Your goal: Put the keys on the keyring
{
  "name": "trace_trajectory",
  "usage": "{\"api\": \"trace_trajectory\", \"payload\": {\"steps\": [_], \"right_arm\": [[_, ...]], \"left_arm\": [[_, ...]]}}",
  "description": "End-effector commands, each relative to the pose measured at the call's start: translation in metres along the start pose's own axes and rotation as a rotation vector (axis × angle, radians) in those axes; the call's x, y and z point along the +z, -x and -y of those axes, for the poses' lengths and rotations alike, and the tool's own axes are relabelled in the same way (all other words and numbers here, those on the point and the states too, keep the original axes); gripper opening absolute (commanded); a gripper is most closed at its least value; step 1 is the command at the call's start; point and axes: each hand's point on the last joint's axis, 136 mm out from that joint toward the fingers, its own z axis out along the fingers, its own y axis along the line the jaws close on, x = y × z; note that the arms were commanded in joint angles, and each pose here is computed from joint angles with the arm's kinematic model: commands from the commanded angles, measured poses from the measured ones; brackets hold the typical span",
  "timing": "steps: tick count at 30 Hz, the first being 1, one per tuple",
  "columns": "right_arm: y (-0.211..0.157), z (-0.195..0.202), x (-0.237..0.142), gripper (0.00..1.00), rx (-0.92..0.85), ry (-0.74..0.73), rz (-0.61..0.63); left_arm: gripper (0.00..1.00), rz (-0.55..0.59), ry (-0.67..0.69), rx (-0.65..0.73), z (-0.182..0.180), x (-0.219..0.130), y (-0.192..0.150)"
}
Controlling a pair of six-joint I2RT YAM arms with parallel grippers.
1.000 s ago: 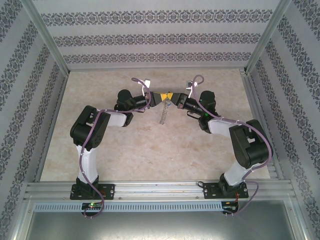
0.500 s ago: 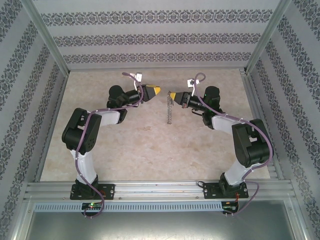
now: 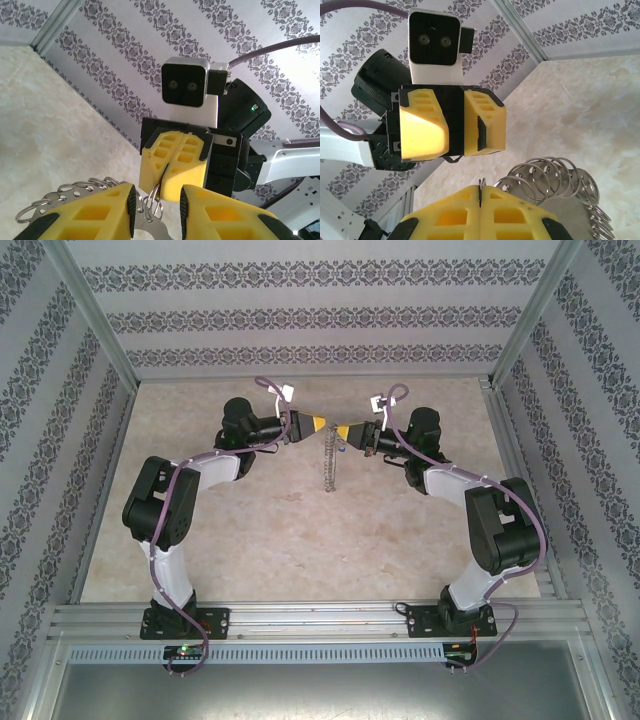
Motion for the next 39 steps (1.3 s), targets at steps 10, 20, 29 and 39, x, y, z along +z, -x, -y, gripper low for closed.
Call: {"api": "trace_trajectory", "payload": {"steps": [10,20,29,39], "right_arm": [[0.016,-0.017,0.001,0.0,-0.097,0.062,0.008],[0.013,-0.013,0.002,0.0,-0.087,0.056,0.005],[0.013,-0.01,0.002,0.0,-0.084,0.05,0.008],[0.014,-0.01,-0.001,0.0,-0.085,0.046,0.012]], "left_arm": [[0.3,-0.071,-0.071,0.026,0.017,0.016,-0.006],[0.3,-0.101,-0.098,0.017,0.02,0.027,-0.016],[0.3,-0.098,-0.084,0.016,0.015,0.026,-0.019],[0.35,-0.071,0.012,0.042,0.001,0.024,-0.018]]}}
